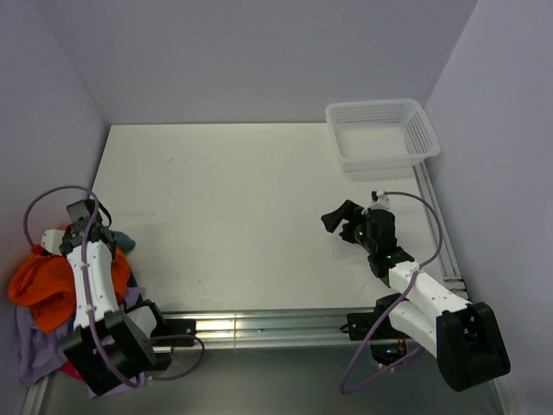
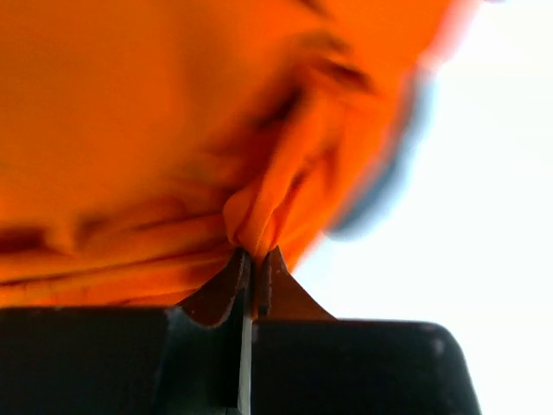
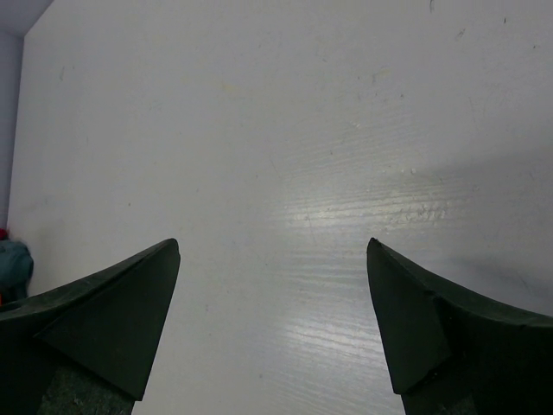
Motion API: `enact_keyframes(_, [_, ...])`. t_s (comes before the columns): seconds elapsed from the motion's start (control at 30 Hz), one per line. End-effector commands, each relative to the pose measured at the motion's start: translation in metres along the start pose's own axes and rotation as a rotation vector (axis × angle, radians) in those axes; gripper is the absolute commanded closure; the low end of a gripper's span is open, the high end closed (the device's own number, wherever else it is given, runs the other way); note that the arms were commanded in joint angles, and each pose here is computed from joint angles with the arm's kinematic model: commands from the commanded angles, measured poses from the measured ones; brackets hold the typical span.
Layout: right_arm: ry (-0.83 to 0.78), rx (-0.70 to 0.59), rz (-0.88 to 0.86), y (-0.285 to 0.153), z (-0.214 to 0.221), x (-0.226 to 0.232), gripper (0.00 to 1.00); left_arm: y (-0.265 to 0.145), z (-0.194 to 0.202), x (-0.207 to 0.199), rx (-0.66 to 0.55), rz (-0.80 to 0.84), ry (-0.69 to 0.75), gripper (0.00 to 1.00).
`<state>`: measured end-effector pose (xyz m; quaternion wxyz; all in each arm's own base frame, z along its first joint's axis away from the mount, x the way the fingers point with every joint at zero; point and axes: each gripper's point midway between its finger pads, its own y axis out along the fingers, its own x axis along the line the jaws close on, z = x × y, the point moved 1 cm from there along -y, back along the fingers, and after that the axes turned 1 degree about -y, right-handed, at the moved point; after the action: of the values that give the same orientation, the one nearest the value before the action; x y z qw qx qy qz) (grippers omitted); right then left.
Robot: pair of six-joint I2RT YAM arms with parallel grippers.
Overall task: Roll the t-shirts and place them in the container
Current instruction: Grab a tshirt with the left arm, then move the tshirt to the center of the board
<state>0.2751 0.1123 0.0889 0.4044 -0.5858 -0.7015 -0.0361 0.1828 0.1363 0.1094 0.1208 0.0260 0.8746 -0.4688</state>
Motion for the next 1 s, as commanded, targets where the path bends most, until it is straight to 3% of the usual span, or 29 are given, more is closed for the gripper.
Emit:
enact_keyframes(0.0, [-0.006, -0.070, -0.045, -0.001, -0.020, 0.014, 0.05, -0.053, 0.001, -0.053, 0.042, 0.423, 0.037, 1.00])
enact_keyframes(0.17, [-0.010, -0.065, -0.039, 0.000, -0.021, 0.014, 0.05, -0.190, -0.032, -0.094, -0.077, 1.012, 0.089, 1.00])
enact_keyframes(0.23, [-0.011, -0.064, -0.045, 0.000, -0.020, 0.014, 0.05, -0.251, -0.058, -0.102, -0.130, 1.154, 0.097, 1.00])
enact_keyframes(0.3, [-0.010, -0.063, -0.053, 0.001, -0.020, 0.015, 0.06, -0.278, -0.057, -0.118, -0.060, 1.228, 0.155, 1.00])
enact_keyframes(0.33, [-0.011, -0.062, -0.052, 0.002, -0.019, 0.015, 0.06, -0.312, -0.069, -0.124, -0.057, 1.300, 0.146, 1.00])
enact_keyframes(0.4, [-0.015, -0.062, -0.048, 0.002, -0.020, 0.015, 0.06, -0.330, -0.059, -0.147, 0.063, 1.373, 0.205, 1.00])
enact_keyframes(0.5, [-0.018, -0.066, -0.045, 0.002, -0.020, 0.014, 0.07, -0.369, -0.062, -0.171, 0.096, 1.482, 0.192, 1.00])
enact_keyframes(0.6, [-0.019, -0.076, -0.049, 0.001, -0.021, 0.014, 0.07, -0.403, -0.028, -0.191, 0.118, 1.558, 0.236, 1.00])
enact_keyframes(0.7, [-0.025, -0.083, -0.045, 0.001, -0.023, 0.014, 0.07, -0.436, 0.071, -0.200, 0.234, 1.582, 0.501, 1.00])
enact_keyframes(0.8, [-0.032, -0.090, -0.032, 0.000, -0.024, 0.012, 0.08, -0.449, 0.135, -0.201, 0.300, 1.564, 0.666, 1.00])
enact_keyframes(0.97, [-0.047, -0.145, -0.042, -0.010, -0.031, 0.012, 0.09, -0.461, 0.177, -0.187, 0.391, 1.740, 0.789, 0.95])
